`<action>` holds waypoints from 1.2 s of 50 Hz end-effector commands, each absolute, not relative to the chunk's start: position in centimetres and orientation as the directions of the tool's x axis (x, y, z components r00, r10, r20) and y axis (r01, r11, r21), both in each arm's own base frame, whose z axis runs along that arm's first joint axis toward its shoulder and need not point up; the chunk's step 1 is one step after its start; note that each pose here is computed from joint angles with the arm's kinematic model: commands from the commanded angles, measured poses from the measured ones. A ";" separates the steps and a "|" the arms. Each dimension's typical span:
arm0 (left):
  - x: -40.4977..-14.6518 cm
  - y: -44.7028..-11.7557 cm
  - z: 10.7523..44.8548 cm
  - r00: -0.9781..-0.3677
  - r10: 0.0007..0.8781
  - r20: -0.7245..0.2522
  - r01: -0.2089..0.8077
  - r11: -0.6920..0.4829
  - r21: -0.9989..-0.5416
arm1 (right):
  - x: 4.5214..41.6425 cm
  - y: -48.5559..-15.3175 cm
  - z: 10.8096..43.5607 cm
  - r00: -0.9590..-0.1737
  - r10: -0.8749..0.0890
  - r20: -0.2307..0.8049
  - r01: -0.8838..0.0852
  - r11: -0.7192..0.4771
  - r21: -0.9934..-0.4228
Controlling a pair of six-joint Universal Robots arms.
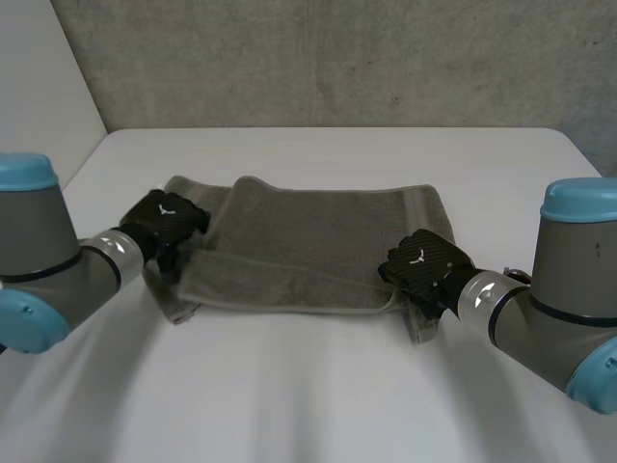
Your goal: Fold the towel.
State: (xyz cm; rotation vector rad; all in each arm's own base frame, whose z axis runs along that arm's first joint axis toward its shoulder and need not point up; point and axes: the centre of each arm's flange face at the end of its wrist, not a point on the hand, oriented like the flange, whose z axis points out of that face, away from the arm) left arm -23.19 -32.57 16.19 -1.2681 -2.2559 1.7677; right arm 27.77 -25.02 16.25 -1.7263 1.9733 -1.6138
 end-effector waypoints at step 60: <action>-22.2 -27.9 12.9 -0.779 0.562 -0.277 0.478 0.247 -0.843 | 26.6 -27.5 14.0 -0.539 -0.608 0.583 -0.701 -0.059 -0.710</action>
